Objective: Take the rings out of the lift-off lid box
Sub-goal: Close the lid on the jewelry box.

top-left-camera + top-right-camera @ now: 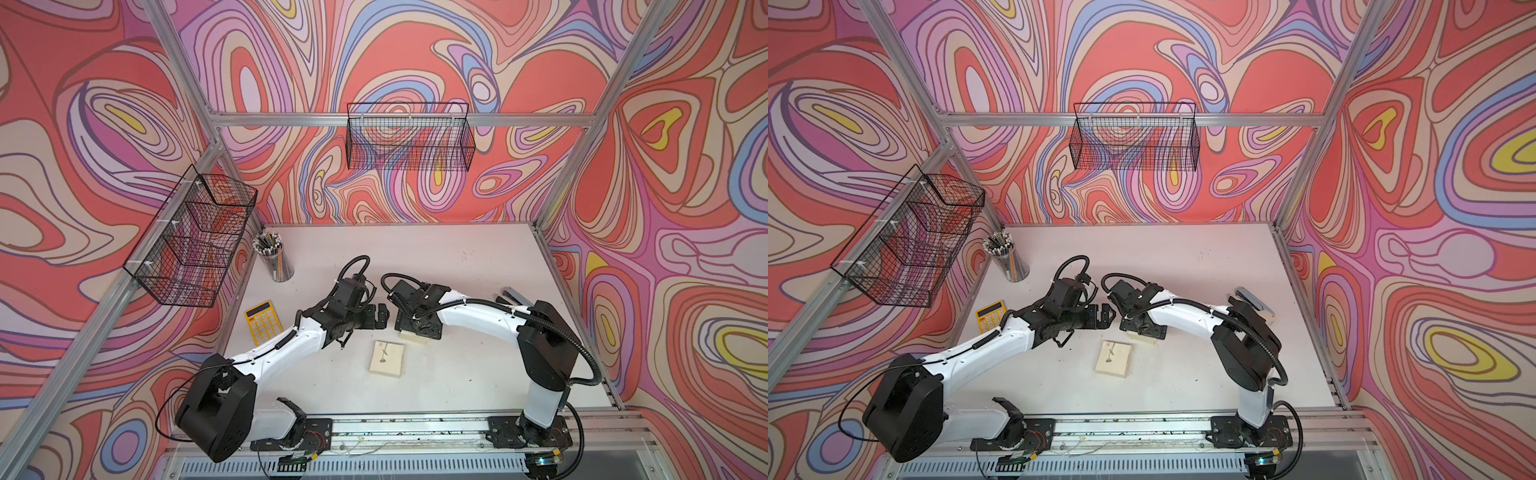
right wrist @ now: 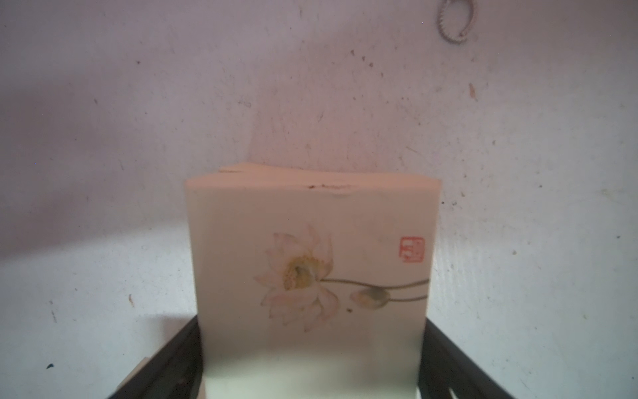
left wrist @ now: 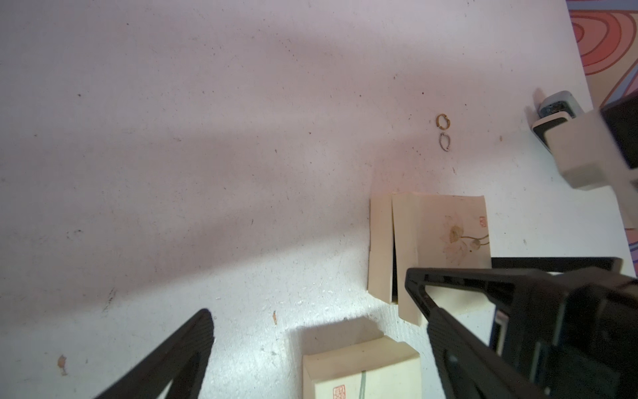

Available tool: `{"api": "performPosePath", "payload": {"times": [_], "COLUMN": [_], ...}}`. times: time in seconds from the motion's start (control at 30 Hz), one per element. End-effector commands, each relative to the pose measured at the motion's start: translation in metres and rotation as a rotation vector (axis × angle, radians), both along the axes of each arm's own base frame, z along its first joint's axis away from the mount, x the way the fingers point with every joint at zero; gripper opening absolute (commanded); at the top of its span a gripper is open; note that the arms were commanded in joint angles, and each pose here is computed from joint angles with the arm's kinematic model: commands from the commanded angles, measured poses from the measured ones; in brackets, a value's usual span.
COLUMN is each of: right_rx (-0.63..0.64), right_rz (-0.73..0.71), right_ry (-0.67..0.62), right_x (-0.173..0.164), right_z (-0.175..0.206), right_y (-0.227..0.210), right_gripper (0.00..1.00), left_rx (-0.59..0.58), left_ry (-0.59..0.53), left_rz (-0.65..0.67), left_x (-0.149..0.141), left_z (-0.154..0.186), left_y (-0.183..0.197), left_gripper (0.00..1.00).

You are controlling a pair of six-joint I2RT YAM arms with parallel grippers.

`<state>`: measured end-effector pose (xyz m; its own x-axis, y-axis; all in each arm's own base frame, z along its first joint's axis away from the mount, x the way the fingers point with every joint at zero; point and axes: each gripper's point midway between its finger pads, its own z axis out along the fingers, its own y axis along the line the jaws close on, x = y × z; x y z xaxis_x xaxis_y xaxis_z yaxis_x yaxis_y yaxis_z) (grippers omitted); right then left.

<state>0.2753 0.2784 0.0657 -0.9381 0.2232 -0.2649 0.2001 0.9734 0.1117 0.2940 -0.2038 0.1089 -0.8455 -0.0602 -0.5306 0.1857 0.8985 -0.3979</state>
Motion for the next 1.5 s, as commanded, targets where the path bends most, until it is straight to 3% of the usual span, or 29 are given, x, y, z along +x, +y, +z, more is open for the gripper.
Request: {"api": "performPosePath", "payload": {"times": [0.0,0.63,1.1,1.13,1.2,1.3,1.37,1.47], "right_rx": [-0.006,-0.013,0.038,0.047,0.062,0.083,0.094,0.120], "right_rz": [-0.047,-0.046,-0.064,-0.059,-0.052,-0.022,0.004,0.032], "right_ry": [-0.018,0.003,-0.150,-0.153,-0.150,-0.118,-0.089,-0.071], "right_x": [0.003,0.006,0.014,0.014,0.013,0.012,0.012,0.014], "right_z": [0.000,-0.003,0.054,0.053,0.048,0.034,0.020,0.005], "right_y": [-0.001,0.005,-0.009,-0.008,-0.004,0.006,0.016,0.028], "right_gripper": [0.89,0.98,0.98,0.95,0.67,0.45,0.38,0.38], "left_rx": [-0.010,-0.016,0.009,0.014,0.023,0.021,0.024,0.029], "left_ry": [-0.010,-0.007,-0.019,-0.021,-0.030,-0.036,-0.034,-0.027], "left_rz": [-0.013,-0.023,-0.008,-0.002,0.008,0.015,0.022,0.024], "left_x": [0.000,-0.002,-0.003,-0.003,-0.002,-0.003,-0.004,-0.006], "left_z": [0.001,-0.001,0.000,0.000,0.001,0.003,0.003,0.001], "left_y": [0.000,-0.001,0.006,0.008,0.011,0.013,0.015,0.016], "left_gripper": [1.00,1.00,1.00,1.00,1.00,1.00,1.00,1.00]}}
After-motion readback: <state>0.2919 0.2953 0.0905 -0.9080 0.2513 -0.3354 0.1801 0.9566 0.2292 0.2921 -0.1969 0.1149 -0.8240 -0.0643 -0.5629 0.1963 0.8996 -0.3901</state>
